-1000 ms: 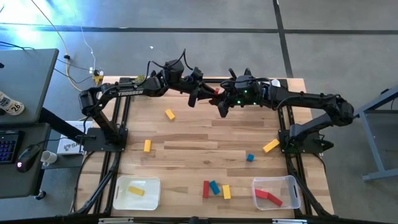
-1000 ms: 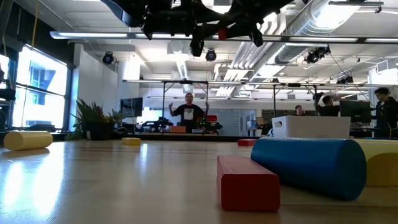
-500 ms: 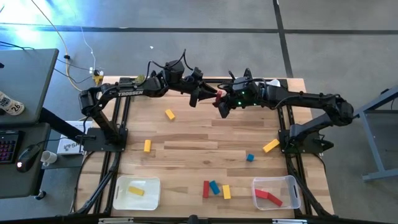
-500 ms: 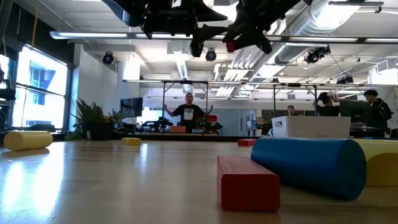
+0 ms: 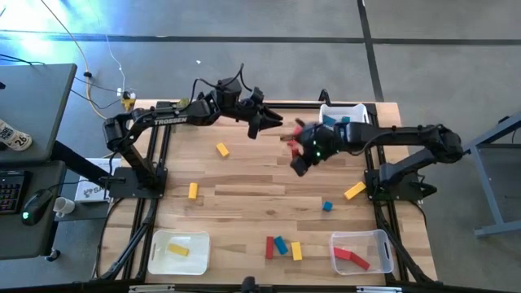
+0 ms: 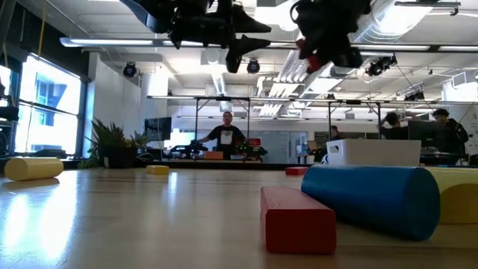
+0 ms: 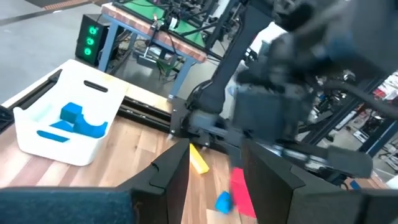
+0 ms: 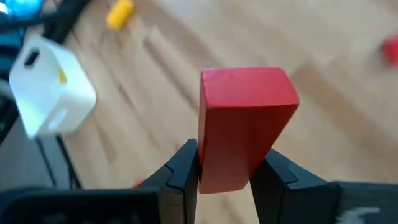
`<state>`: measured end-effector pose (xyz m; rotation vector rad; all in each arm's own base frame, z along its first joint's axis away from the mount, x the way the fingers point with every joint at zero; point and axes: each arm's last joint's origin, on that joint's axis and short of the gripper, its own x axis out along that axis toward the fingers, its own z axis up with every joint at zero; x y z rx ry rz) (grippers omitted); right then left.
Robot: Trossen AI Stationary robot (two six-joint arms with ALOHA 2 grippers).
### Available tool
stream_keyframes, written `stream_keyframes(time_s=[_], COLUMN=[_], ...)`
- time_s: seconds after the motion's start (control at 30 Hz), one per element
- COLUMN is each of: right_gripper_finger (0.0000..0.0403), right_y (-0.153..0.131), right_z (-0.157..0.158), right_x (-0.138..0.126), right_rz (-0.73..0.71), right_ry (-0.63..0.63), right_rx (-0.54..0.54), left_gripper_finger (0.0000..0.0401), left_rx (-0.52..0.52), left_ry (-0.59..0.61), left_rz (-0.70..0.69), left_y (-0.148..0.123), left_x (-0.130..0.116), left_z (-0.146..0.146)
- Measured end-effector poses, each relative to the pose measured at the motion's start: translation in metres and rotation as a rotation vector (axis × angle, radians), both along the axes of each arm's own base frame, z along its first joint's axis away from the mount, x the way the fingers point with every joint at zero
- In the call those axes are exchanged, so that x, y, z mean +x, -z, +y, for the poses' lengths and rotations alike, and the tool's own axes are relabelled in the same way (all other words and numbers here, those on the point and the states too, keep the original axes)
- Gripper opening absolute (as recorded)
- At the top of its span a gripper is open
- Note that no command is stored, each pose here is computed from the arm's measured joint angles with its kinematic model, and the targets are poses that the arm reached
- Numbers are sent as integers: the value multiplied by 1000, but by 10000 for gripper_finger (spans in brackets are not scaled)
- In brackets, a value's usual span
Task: Sort & place blocks by color
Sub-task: Put the red block into the transparent bin
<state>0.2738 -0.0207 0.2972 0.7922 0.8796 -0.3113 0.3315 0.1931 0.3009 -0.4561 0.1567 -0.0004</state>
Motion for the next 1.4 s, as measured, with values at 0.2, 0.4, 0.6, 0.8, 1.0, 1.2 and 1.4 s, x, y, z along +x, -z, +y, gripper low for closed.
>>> stream_keyframes(time_s=[0.2,0.4,0.6,0.8,1.0,1.2,1.4], right_gripper_finger=[88,88,88,88,88,88,88], right_y=[6,11,13,14,15,22,35], right_z=[39,77,110,142,171,195,219], right_x=[-9,-24,-40,-58,-79,-100,-109], right_rz=[136,296,411,496,574,703,792], right_ry=[-44,-11,88,170,209,175,156], right_rx=[139,240,305,357,377,363,342], left_gripper_finger=[133,133,133,133,133,133,133], left_rx=[43,117,157,203,213,213,213], left_ry=[0,14,-21,-50,-52,-52,-52], left_rz=[0,43,124,152,151,151,151], left_y=[0,5,13,15,14,14,14], left_x=[-1,-2,-4,-5,-5,-5,-5], left_z=[2,2,2,3,3,3,3])
